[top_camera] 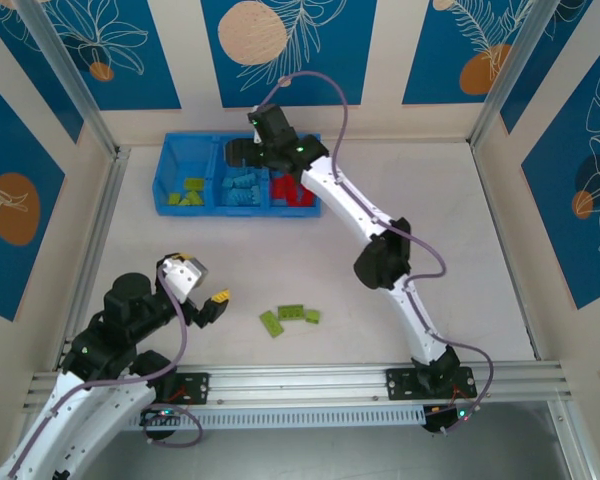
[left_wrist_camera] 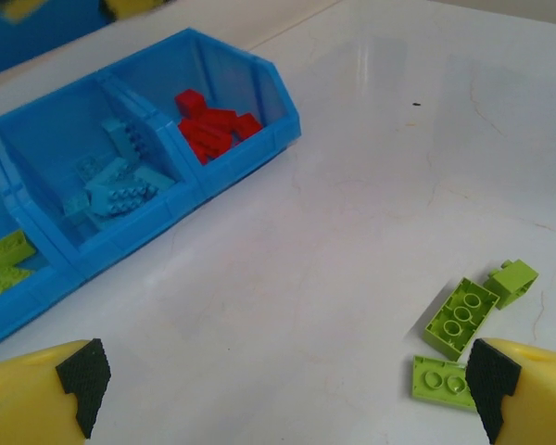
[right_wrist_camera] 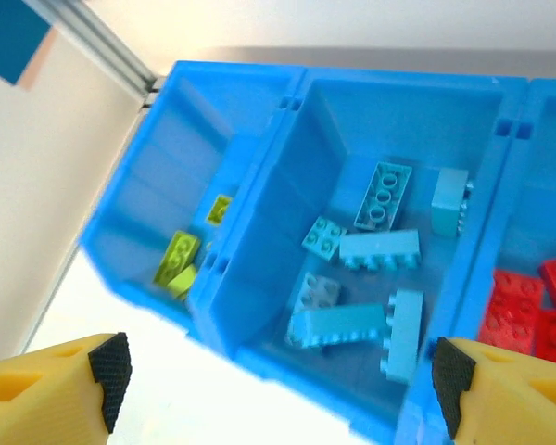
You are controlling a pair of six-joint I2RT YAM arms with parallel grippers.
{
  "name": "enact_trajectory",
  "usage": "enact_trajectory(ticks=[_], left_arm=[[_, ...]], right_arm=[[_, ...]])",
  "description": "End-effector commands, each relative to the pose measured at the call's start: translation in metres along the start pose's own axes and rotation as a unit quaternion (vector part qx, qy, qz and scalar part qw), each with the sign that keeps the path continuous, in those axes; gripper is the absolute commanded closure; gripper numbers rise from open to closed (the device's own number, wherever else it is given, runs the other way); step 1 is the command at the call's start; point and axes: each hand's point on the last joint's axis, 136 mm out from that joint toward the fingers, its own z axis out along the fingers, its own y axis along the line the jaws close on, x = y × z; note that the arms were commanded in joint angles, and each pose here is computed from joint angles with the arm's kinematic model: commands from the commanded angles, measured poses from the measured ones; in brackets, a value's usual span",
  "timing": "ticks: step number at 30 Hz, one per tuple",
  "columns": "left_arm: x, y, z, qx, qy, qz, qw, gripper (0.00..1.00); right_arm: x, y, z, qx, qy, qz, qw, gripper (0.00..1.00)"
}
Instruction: Sort the legos into containers by color
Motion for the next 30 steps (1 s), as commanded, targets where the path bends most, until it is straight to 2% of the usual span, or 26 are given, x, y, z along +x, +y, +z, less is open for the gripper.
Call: enact_trajectory(ticks=[1, 4, 7, 10, 13, 14, 16, 21, 26, 30], left_arm=[[-0.007, 0.015, -0.001, -0.04, 0.01, -0.064, 0.997, 0.0], [-0.002, 0.024, 0.002, -0.065, 0.054, -0.137, 0.987, 0.0], [0.005, 0.023, 0.011, -0.068, 0.102, -0.23, 0.965, 0.0], [0.013, 0.005, 0.026, -0.033, 0.157, -0.318, 0.934, 0.0], [0.025, -0.016, 0.041, -0.015, 0.208, -0.392, 0.896, 0.02], [0.029, -0.026, 0.047, -0.009, 0.221, -0.403, 0.888, 0.03], [0.036, -0.045, 0.057, -0.001, 0.237, -0.404, 0.884, 0.05], [0.078, -0.079, 0.073, -0.073, 0.293, -0.432, 0.85, 0.06], [0.106, -0.112, 0.083, -0.102, 0.342, -0.393, 0.847, 0.06], [0.124, -0.126, 0.094, -0.121, 0.371, -0.385, 0.836, 0.07]], right_arm=[[-0.019, 0.025, -0.089, -0.046, -0.009, -0.02, 0.999, 0.12], [0.001, 0.024, -0.132, -0.054, 0.005, -0.033, 0.998, 0.12], [0.028, 0.017, -0.171, -0.061, 0.007, -0.035, 0.997, 0.11], [0.058, 0.004, -0.204, -0.07, 0.002, -0.026, 0.997, 0.11], [0.088, -0.015, -0.232, -0.061, -0.003, -0.008, 0.998, 0.11], [0.099, -0.023, -0.238, -0.051, -0.002, -0.001, 0.999, 0.11], [0.116, -0.04, -0.247, -0.027, -0.002, 0.011, 1.0, 0.1], [0.149, -0.072, -0.254, 0.022, 0.015, 0.026, 0.999, 0.1], [0.16, -0.081, -0.249, 0.038, 0.031, 0.031, 0.998, 0.09], [0.16, -0.081, -0.244, 0.035, 0.034, 0.031, 0.998, 0.09]])
